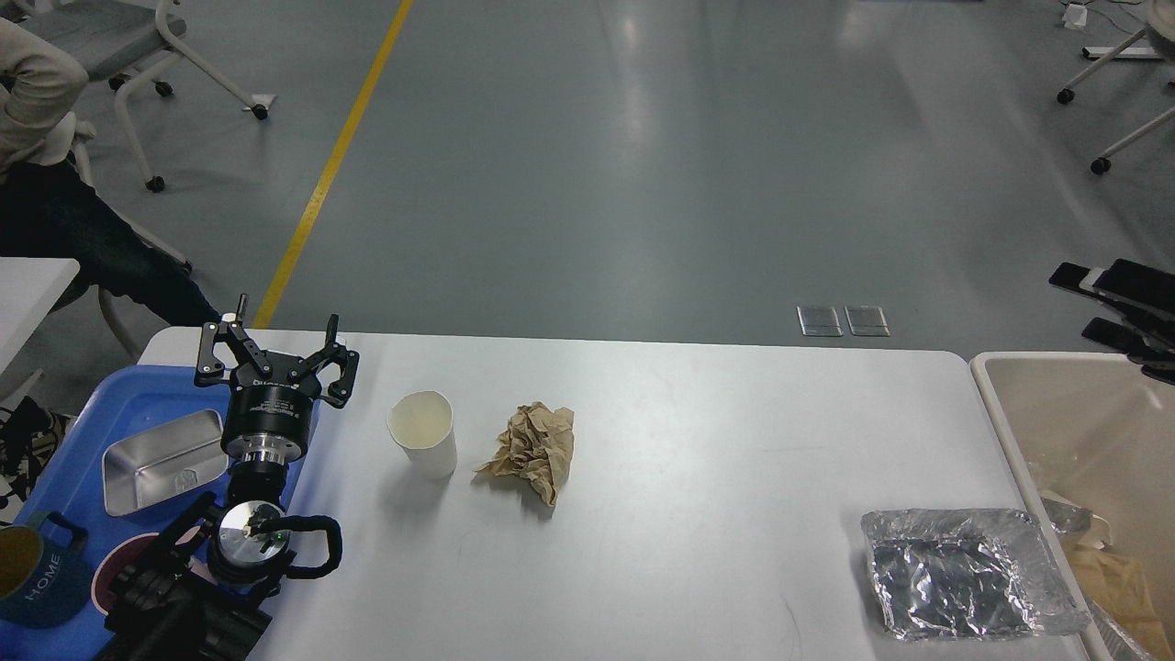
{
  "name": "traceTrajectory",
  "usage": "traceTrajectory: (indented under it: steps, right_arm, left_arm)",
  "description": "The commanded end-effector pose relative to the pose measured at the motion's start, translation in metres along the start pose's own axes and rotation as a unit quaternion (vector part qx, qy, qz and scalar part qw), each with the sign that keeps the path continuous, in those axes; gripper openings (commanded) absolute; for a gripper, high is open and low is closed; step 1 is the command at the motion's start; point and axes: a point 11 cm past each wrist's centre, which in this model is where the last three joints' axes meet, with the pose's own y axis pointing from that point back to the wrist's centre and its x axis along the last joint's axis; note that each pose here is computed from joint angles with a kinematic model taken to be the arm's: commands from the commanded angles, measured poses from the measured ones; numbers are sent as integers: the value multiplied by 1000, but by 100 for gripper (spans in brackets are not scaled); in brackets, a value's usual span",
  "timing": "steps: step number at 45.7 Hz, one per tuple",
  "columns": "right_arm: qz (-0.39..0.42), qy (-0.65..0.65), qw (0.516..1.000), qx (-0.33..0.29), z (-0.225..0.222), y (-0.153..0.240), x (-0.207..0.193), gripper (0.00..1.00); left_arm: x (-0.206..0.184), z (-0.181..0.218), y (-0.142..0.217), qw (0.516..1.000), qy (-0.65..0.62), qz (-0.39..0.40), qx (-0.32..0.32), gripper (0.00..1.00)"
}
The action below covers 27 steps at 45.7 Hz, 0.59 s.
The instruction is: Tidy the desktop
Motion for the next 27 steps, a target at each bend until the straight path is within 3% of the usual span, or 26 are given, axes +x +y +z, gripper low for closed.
traceTrajectory:
  steps: [1,10,20,27]
  right_arm:
    - [-15,43,998,-36,-7,19,18,100]
    - [-45,99,991,-76,-18,38,33,100]
    - [-103,184,975,-69,-33,25,0,100]
    - [-102,198,971,-86,-25,27,4,100]
  left_arm:
    - [4,2,3,1000,-2,4,0,96]
    - [7,4,4,1000,-6,7,0,96]
    - [8,5,4,1000,-7,7,0,96]
    - [8,7,4,1000,-10,7,-1,96]
